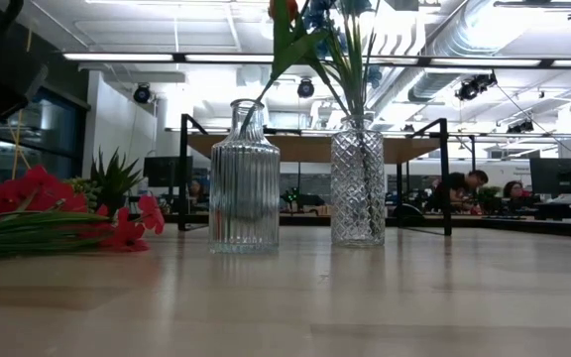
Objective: Pick and place flowers into a vace then onto a shelf
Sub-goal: Put the right orange flowers into the bottom transparent vase
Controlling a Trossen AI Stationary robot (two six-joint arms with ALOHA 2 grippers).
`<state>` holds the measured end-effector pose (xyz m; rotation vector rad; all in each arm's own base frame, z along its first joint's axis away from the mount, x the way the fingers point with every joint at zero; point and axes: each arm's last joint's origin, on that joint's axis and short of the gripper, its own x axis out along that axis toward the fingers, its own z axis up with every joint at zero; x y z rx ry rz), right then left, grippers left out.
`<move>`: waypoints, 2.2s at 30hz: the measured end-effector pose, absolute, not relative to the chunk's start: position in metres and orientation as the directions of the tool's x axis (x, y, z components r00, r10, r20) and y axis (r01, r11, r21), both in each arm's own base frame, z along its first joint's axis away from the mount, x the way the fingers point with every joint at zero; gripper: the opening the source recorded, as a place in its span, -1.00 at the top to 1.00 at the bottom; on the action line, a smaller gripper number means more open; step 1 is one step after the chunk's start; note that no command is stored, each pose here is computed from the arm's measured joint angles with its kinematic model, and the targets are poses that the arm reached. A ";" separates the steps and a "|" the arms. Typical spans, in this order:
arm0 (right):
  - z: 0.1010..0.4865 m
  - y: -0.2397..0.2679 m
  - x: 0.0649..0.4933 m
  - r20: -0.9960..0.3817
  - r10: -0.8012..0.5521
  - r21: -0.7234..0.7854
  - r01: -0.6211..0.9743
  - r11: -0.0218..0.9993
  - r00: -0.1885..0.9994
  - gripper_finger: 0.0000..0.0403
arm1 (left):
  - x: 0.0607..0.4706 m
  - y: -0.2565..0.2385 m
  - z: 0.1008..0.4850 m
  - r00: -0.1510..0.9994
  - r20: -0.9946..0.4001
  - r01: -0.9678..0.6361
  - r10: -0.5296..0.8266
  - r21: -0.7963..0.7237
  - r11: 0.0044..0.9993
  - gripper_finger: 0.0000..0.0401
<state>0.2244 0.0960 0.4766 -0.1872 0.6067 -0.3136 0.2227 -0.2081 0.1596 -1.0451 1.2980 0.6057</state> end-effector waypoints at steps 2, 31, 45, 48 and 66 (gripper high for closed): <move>0.477 0.096 0.224 -0.529 -0.343 -0.263 0.234 0.936 0.776 -0.22 | 0.224 -0.210 0.155 0.207 -0.962 -0.854 -0.180 -0.267 0.446 0.15; 0.477 0.096 0.225 -0.526 -0.340 -0.261 0.233 0.937 0.780 -0.22 | 0.223 -0.210 0.139 0.122 -0.979 -0.890 -0.161 -0.179 0.420 0.80; 0.477 0.096 0.225 -0.526 -0.340 -0.267 0.228 0.936 0.779 -0.22 | 0.219 -0.205 0.170 0.239 -0.954 -0.870 -0.184 -0.294 0.397 0.80; 0.477 0.096 0.225 -0.526 -0.340 -0.267 0.228 0.936 0.779 -0.22 | 0.218 -0.202 0.180 0.289 -0.942 -0.854 -0.173 -0.335 0.397 0.80; 0.477 0.096 0.224 -0.530 -0.342 -0.273 0.226 0.935 0.776 -0.22 | 0.193 -0.182 0.226 0.444 -0.893 -0.805 -0.068 -0.431 0.409 0.80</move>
